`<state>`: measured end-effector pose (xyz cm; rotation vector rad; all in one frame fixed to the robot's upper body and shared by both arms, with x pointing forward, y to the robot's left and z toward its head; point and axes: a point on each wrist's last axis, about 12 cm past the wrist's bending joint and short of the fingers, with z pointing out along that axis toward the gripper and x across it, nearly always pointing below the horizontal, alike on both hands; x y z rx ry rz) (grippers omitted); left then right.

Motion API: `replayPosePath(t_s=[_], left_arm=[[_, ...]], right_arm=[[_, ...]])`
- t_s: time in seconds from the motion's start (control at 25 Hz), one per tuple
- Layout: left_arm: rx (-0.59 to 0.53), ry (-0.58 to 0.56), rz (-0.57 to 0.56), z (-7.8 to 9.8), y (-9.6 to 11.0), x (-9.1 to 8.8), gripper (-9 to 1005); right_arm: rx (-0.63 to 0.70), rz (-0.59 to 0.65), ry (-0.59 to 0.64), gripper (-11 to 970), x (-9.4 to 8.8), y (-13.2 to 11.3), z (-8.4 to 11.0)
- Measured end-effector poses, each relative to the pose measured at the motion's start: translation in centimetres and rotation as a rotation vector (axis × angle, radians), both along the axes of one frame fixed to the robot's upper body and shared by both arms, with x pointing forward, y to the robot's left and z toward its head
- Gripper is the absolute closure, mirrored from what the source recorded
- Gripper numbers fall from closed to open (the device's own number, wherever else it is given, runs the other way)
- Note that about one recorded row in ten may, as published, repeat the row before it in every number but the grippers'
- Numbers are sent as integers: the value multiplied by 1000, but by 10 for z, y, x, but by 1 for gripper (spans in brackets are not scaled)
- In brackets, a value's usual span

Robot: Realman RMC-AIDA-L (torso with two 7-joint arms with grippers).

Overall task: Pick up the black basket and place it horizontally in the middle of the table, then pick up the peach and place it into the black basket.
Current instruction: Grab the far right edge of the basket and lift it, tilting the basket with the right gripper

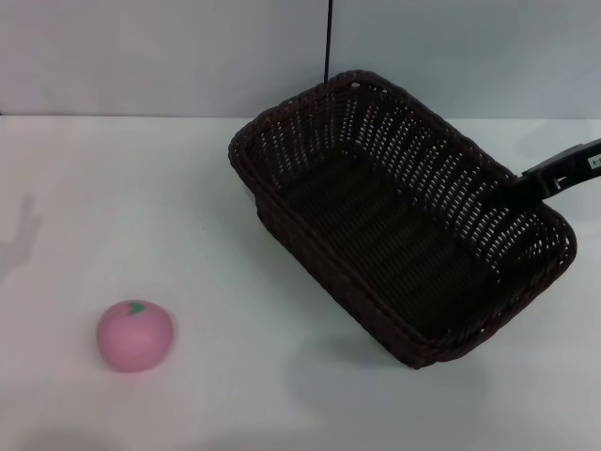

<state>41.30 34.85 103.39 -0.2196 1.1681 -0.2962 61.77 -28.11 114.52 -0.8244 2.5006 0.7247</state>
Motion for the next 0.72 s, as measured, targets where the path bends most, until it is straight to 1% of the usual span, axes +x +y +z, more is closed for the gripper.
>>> replayPosePath(t_s=[0.04,0.12,0.32,0.44,0.48,0.52,0.64,0.68,0.72], left_arm=[[0,3,0,0,0,0,196],[0,4,-2,0,0,0,196],[1,5,-8,0,-1,1,196],[1,6,-8,0,-1,1,196],[1,6,-8,-1,-1,1,196],[1,6,-8,-1,-1,1,196],[0,6,-8,-1,-1,1,196],[0,6,-8,-1,-1,1,196],[-1,6,-8,-1,-1,1,196]], right_arm=[[1,1,0,308,0,0,0],[2,2,0,545,-1,0,-1],[6,8,-7,764,-1,0,-1],[32,4,-21,765,-1,-1,-1],[73,-5,-39,766,-2,-4,1],[73,-5,-39,766,-2,-4,1],[150,-25,-79,768,-4,-12,5],[150,-25,-79,769,-4,-12,5],[208,-36,-114,769,-6,-17,9]])
